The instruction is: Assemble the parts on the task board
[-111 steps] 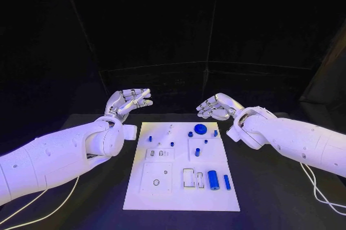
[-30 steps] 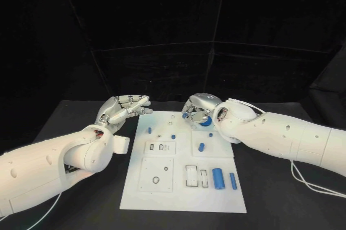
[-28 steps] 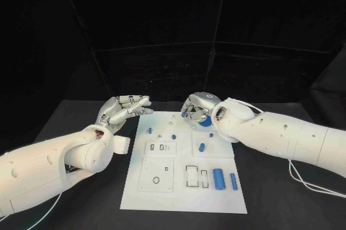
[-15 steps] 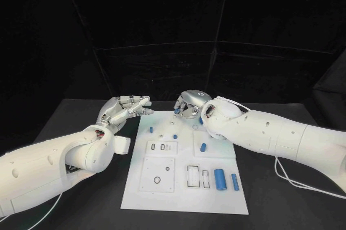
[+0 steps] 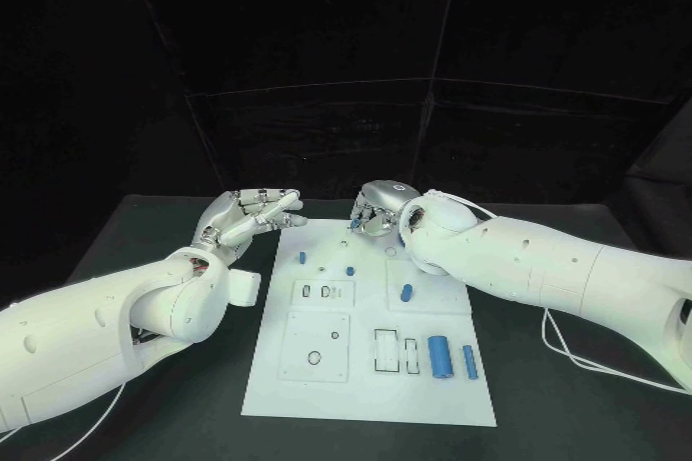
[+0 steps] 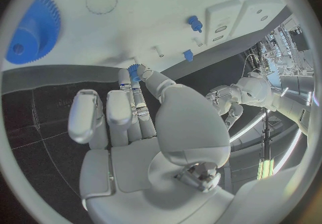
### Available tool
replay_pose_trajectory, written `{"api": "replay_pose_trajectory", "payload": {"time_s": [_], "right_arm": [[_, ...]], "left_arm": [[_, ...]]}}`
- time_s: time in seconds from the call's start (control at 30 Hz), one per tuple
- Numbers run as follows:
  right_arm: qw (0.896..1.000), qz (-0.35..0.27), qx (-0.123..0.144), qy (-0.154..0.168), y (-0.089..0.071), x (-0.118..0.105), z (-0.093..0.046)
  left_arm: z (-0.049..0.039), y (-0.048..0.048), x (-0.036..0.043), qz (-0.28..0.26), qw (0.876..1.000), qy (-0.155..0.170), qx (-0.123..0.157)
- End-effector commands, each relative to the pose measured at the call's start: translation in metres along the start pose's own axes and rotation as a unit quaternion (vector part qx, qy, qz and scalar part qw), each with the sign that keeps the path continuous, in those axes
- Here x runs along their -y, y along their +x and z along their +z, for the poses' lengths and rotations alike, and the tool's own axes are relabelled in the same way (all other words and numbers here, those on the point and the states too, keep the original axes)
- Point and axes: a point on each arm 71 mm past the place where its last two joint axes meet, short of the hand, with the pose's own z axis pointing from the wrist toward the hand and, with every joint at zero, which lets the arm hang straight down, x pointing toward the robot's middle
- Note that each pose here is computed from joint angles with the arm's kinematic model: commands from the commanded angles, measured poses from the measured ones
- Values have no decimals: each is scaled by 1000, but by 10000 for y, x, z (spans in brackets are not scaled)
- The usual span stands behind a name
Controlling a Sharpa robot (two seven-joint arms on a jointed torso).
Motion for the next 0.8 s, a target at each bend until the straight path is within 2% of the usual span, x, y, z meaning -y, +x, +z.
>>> {"api": "replay_pose_trajectory", "payload": {"time_s": [0.03,0.8], "right_arm": [[1000,-10,-21,4,14,-10,6],[1000,-10,-14,-1,30,-116,74]], "left_arm": [[9,14,17,-1,1000,5,-7],[19,14,27,0,1000,4,-6]]}}
